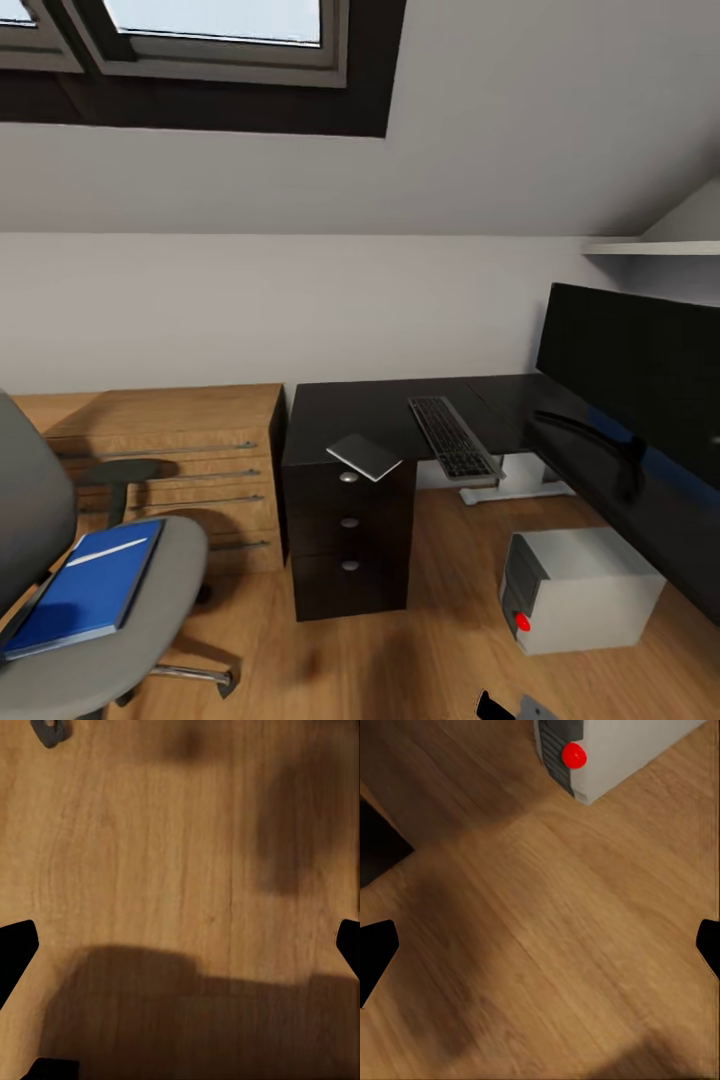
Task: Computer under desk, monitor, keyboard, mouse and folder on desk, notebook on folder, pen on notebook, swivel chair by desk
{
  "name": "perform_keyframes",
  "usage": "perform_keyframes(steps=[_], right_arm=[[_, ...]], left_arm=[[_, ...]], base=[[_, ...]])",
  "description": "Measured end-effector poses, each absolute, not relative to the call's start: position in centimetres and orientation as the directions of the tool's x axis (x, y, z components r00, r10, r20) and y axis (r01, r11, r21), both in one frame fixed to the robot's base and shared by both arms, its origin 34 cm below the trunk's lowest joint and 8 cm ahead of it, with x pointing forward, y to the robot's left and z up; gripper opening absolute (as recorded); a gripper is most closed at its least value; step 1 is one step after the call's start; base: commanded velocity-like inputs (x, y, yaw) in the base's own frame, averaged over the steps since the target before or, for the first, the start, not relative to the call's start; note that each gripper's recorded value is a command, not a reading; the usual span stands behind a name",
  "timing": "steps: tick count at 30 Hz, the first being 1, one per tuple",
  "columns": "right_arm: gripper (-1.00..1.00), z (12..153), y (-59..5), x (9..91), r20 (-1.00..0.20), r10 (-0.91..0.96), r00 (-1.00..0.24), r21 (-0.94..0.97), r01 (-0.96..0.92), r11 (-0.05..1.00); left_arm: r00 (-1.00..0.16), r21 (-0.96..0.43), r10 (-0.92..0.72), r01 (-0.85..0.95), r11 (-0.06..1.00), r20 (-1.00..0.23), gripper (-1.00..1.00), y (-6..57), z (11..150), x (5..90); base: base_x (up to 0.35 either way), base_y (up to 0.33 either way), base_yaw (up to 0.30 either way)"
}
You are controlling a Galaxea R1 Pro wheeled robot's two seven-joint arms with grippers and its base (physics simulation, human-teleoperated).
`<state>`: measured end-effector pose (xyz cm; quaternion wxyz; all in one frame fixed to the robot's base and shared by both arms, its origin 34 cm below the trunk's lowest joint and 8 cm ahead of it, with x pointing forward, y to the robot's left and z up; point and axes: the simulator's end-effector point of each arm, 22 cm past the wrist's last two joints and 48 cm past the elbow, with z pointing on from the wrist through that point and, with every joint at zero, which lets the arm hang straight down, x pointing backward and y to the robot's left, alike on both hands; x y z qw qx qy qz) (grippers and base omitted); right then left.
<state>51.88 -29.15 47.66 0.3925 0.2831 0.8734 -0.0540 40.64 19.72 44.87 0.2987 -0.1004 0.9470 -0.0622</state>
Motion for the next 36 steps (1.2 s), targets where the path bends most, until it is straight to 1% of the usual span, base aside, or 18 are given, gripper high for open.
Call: perform_keyframes(steps=[8,16,21,29,36], right_arm=[[1.00,47.5,-27.8,51.7,-0.707,0.458,-0.539,0.137,0.531,0.836],[1.00,47.3,-27.3,51.5,-0.703,0.458,-0.545,0.137,0.529,0.838],[1.00,47.3,-27.3,51.5,-0.702,0.458,-0.545,0.136,0.529,0.838],[1.00,47.3,-27.3,51.5,-0.702,0.458,-0.545,0.136,0.529,0.838],[1.00,47.3,-27.3,51.5,-0.702,0.458,-0.546,0.136,0.528,0.838]], left_arm=[[-0.802,-0.175,-0.226,-0.154,0.972,-0.552,1.00,19.8,44.8,40.6],[-0.802,-0.175,-0.226,-0.154,0.973,-0.552,1.00,19.9,44.8,40.6],[-0.802,-0.176,-0.227,-0.154,0.972,-0.552,1.00,19.8,44.8,40.6],[-0.802,-0.176,-0.227,-0.154,0.972,-0.552,1.00,19.8,44.8,40.6],[-0.803,-0.177,-0.227,-0.154,0.972,-0.551,1.00,19.7,44.8,40.6]], base=[[-0.069,-0.231,-0.065],[-0.093,-0.290,0.024],[-0.035,-0.183,0.184],[-0.016,-0.028,0.262],[-0.193,-0.004,0.226]])
